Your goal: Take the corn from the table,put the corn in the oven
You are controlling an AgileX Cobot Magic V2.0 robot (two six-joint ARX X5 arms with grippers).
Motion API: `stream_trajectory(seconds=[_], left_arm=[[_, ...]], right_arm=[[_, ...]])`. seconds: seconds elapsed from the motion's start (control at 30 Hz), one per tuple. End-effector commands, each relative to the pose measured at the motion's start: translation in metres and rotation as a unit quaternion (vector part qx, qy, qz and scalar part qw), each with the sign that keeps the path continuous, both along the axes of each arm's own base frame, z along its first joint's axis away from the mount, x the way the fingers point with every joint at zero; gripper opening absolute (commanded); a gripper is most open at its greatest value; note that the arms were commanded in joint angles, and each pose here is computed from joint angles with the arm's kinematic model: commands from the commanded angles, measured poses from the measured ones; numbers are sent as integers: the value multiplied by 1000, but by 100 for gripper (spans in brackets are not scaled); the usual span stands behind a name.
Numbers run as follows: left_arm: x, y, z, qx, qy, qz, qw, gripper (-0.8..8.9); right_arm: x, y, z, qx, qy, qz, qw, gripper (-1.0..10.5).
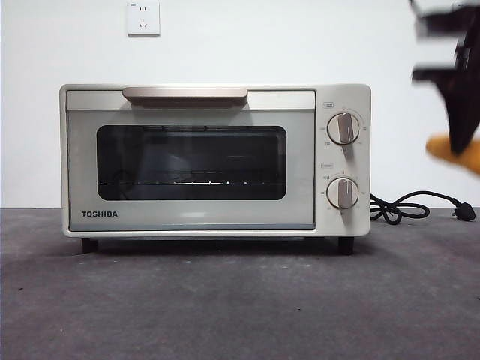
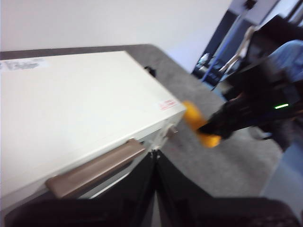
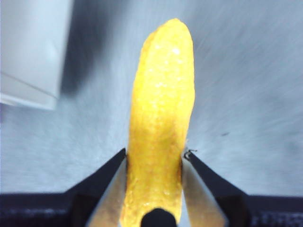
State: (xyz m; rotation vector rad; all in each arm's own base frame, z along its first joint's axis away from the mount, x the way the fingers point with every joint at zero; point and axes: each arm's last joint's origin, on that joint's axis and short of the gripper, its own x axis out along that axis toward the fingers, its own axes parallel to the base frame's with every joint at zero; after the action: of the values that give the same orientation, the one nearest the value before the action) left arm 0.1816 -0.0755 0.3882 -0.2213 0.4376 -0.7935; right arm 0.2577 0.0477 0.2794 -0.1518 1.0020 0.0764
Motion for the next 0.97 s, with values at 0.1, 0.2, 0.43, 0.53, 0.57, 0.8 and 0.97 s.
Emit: stream_trajectory(seconds=[0.1,0.2,0.43,0.53,0.57,0.8,0.97], left_arm=[[13,-18,-10,48,-9,12,999,-6],[20,-27,-18,77,-6,29,997,-6],[35,-44,-34,132,-1,57,990,-6],[43,-48,-40,142,1,60,988,-6],[46,-50,-42,143,3,59,988,-6],[64,-59,-62,160,32,55,985,-6],[71,-65,-74,175,57,47,982,-6]], right_arm=[[-23,-6,43,-10,-54,-12,998,-15],[-40,-9,64,-4,-78,-13,997,-15],[-80,-15,98,28,-117,1,993,-15],[-95,-17,107,50,-130,16,990,-15],[-100,-18,109,56,-134,18,989,-15],[-127,-22,116,78,-144,29,986,-15],[-136,-23,118,79,-152,30,985,-15]])
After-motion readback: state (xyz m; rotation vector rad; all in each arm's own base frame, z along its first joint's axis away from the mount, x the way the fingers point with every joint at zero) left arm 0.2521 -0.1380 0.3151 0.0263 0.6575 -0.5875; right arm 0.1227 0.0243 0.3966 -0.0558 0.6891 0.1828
